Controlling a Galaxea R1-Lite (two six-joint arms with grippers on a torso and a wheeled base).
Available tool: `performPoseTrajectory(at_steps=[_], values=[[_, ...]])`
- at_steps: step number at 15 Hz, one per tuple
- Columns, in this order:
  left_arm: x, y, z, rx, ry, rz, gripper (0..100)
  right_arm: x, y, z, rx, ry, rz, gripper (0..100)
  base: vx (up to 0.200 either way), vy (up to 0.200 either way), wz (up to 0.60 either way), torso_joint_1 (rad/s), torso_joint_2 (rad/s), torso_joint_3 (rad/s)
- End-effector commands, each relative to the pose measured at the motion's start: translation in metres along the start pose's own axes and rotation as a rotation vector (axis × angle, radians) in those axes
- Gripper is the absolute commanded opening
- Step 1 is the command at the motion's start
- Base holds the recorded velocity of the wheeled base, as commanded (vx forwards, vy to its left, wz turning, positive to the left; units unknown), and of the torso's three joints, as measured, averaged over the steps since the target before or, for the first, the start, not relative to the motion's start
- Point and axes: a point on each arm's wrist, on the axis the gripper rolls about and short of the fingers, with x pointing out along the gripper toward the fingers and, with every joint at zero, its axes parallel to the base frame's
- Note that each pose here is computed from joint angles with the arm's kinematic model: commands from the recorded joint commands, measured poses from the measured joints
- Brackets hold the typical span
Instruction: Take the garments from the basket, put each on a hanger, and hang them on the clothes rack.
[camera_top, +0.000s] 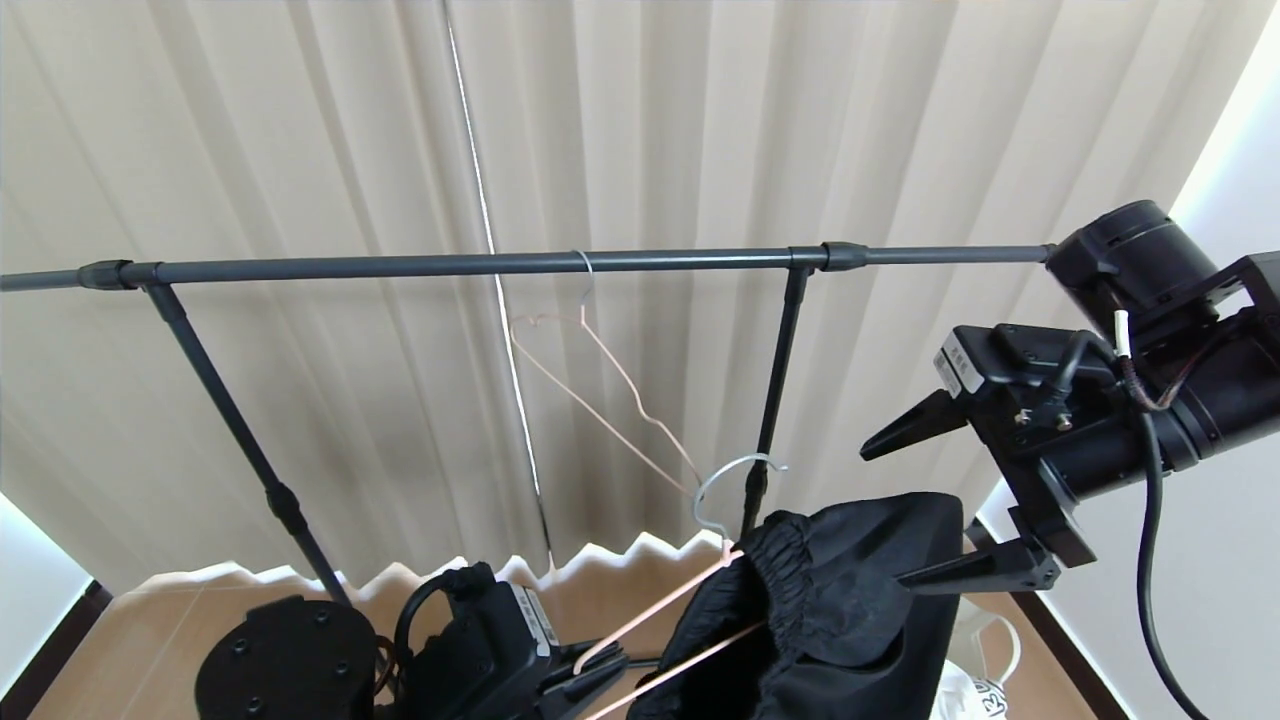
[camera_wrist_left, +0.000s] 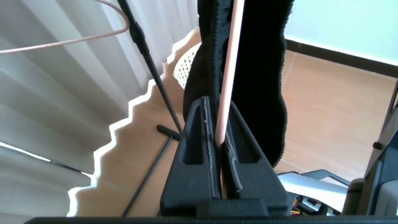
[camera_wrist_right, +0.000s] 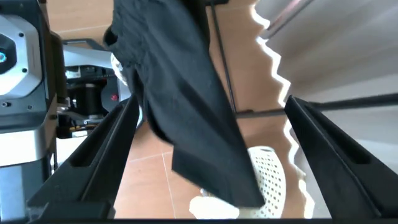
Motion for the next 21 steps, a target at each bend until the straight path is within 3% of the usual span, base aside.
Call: performPoseTrajectory(at_steps=[1, 5, 21], values=[[-0.002, -0.004, 0.002, 0.014, -0.011, -0.017, 0, 0.009, 0.0, 0.001, -0.001, -0.009, 0.043, 100, 0.0, 0.0, 0.0, 0.0, 0.0, 0.0], [-0.002, -0.007, 0.003, 0.023, -0.016, -0.032, 0, 0.024, -0.005, -0.003, 0.023, -0.044, 0.117, 100, 0.0, 0.0, 0.0, 0.0, 0.0, 0.0], [0.002, -0.009, 0.008, 0.048, -0.034, -0.038, 0, 0.038, -0.012, -0.009, 0.04, -0.023, 0.148, 100, 0.0, 0.0, 0.0, 0.0, 0.0, 0.0]])
